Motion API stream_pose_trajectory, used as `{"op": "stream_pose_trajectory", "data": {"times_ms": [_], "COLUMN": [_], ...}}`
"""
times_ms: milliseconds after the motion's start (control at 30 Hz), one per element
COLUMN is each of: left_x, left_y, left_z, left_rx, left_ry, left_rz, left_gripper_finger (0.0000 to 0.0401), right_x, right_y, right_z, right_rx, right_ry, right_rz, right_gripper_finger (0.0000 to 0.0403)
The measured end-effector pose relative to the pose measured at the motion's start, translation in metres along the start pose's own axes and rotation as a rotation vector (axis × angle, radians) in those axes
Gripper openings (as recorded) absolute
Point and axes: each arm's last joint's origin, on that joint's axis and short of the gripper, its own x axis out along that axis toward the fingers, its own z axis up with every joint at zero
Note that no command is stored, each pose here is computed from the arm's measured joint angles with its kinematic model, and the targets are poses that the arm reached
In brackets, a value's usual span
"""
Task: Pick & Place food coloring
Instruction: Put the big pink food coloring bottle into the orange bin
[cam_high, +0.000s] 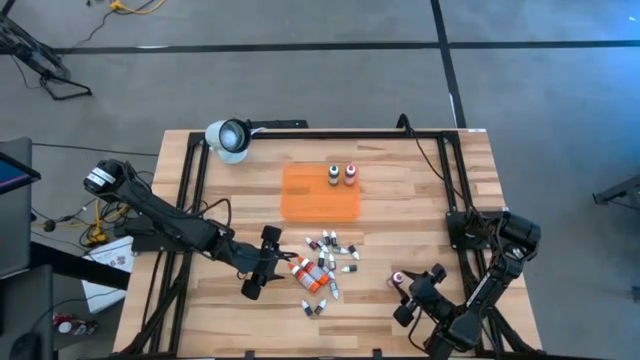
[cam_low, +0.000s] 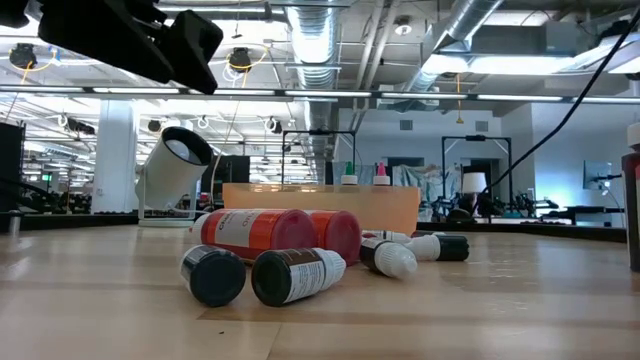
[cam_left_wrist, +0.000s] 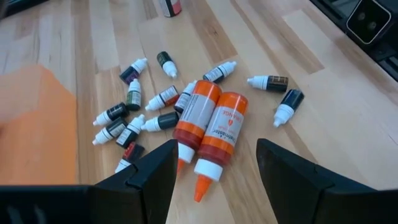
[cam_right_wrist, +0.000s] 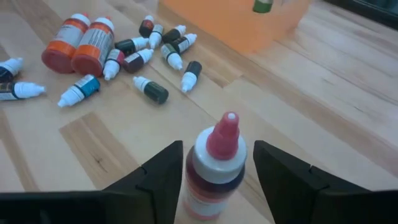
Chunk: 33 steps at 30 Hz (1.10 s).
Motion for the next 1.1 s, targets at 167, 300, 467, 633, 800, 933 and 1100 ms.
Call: {"op": "stream_pose_trajectory", "data": {"times_ms": [167,300,467,633,800,933,1100], "left_x": [0.0,0.0,0.0,-0.0001,-0.0001,-0.0002,-0.0002], "left_y": [0.0,0.0,0.0,0.0,0.0,0.0,0.0], "left_z": [-0.0004,-0.0004,-0.0004,-0.0004,-0.0004,-0.0004,-0.0004], "left_rx": [0.001,0.001,0.0,0.0,0.0,0.001,0.001], "left_ry": [0.004,0.004,0.004,0.004,0.004,0.004,0.004], "left_rz": [0.0,-0.001,-0.001,-0.001,0.0,0.0,0.001], "left_gripper_finger": [0.0213,0.0213,0.0213,0.0213,0.0213,0.0213,0.0213], "right_x": [0.0006,0.0004,0.0004,0.001,0.0015,0.0015,0.0017], "right_y": [0.0007,0.0009,0.0011,0.0022,0.0026,0.0028,0.0036], "right_z": [0.0001,0.0,-0.0001,0.0002,0.0005,0.0006,0.0018], "right_rx": [0.003,0.002,-0.002,-0.011,-0.008,-0.006,-0.003], "right_ry": [0.005,0.005,0.005,0.008,0.009,0.003,-0.035], "right_rz": [0.001,0.004,0.005,0.01,0.01,0.014,0.031], "right_gripper_finger": [0.0153,0.0123,0.011,0.012,0.0115,0.0115,0.0117]}}
